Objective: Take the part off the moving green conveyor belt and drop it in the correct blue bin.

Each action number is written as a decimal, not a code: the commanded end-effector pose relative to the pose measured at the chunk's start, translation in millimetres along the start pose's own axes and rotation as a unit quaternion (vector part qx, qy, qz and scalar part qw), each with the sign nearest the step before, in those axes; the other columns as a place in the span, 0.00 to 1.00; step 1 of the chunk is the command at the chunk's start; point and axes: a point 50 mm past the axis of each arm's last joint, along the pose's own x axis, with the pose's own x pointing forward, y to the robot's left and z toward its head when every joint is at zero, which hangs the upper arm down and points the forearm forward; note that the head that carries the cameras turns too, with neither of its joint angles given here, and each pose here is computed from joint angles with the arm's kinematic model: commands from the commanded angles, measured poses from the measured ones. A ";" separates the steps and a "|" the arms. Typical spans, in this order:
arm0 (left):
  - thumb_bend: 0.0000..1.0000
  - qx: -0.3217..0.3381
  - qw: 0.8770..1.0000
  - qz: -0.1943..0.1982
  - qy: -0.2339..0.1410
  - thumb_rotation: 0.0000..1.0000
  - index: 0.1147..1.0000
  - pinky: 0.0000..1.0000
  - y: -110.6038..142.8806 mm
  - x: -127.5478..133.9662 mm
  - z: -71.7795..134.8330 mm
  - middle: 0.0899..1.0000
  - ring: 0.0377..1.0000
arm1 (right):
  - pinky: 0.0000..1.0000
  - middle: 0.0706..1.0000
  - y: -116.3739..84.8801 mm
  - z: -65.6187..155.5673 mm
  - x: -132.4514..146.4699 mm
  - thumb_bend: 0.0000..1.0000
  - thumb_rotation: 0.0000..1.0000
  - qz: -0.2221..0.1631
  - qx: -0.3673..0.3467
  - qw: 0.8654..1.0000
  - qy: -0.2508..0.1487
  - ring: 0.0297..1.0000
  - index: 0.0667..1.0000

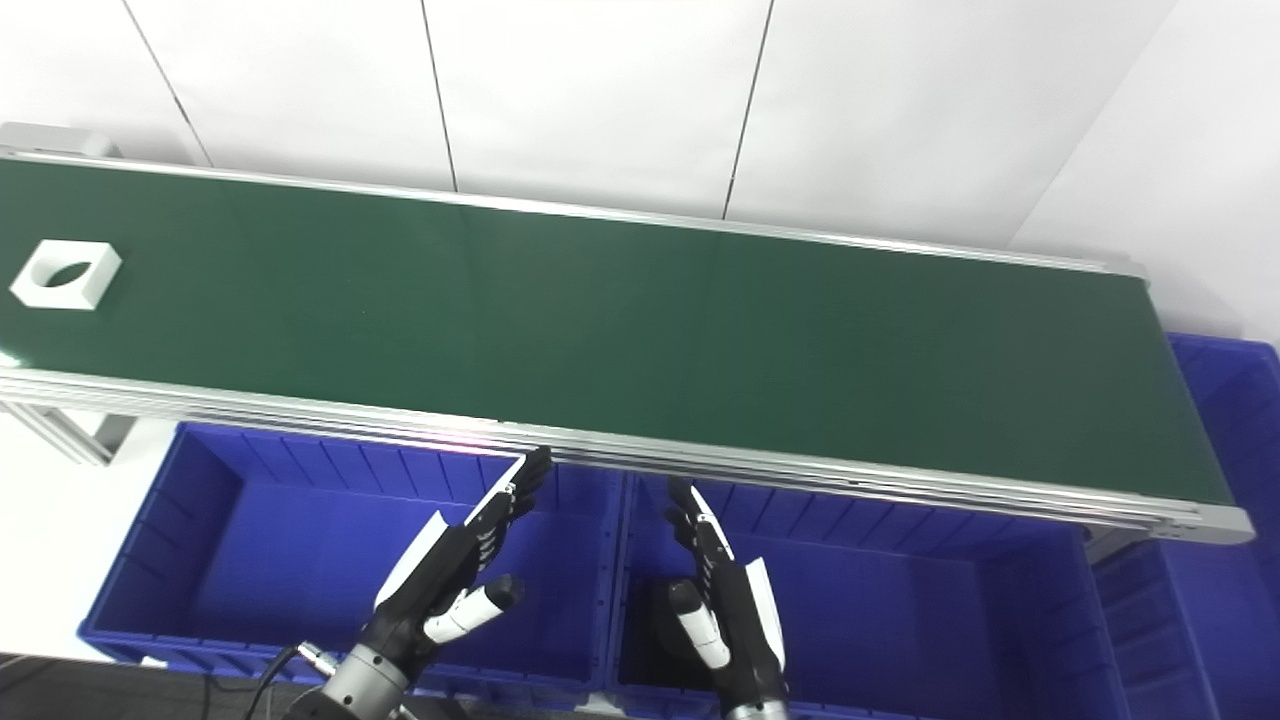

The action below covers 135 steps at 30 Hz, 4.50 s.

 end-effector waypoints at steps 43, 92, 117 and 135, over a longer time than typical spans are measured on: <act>0.77 0.012 0.999 -0.002 -0.036 0.86 1.00 1.00 5.4 6.9 11.8 1.00 1.00 | 0.92 0.93 5.3 10.2 5.0 0.92 1.00 0.001 0.002 0.999 -0.041 0.91 0.92; 0.80 0.021 0.999 -0.005 -0.029 0.83 1.00 1.00 -1.0 8.5 -9.8 1.00 1.00 | 0.90 0.94 3.7 -9.0 5.7 0.90 1.00 0.010 -0.014 1.000 -0.018 0.90 0.92; 0.77 0.008 0.999 -0.001 -0.042 0.74 0.98 0.96 -29.3 27.8 -13.9 0.96 0.96 | 1.00 0.99 -26.7 -15.8 1.3 0.83 1.00 0.012 -0.001 1.000 -0.004 0.97 0.99; 0.82 0.018 0.996 0.004 -0.087 0.62 0.95 0.92 -27.4 30.9 1.5 0.93 0.93 | 1.00 1.00 -26.3 -15.4 3.5 0.74 1.00 0.022 0.001 1.000 -0.006 0.98 1.00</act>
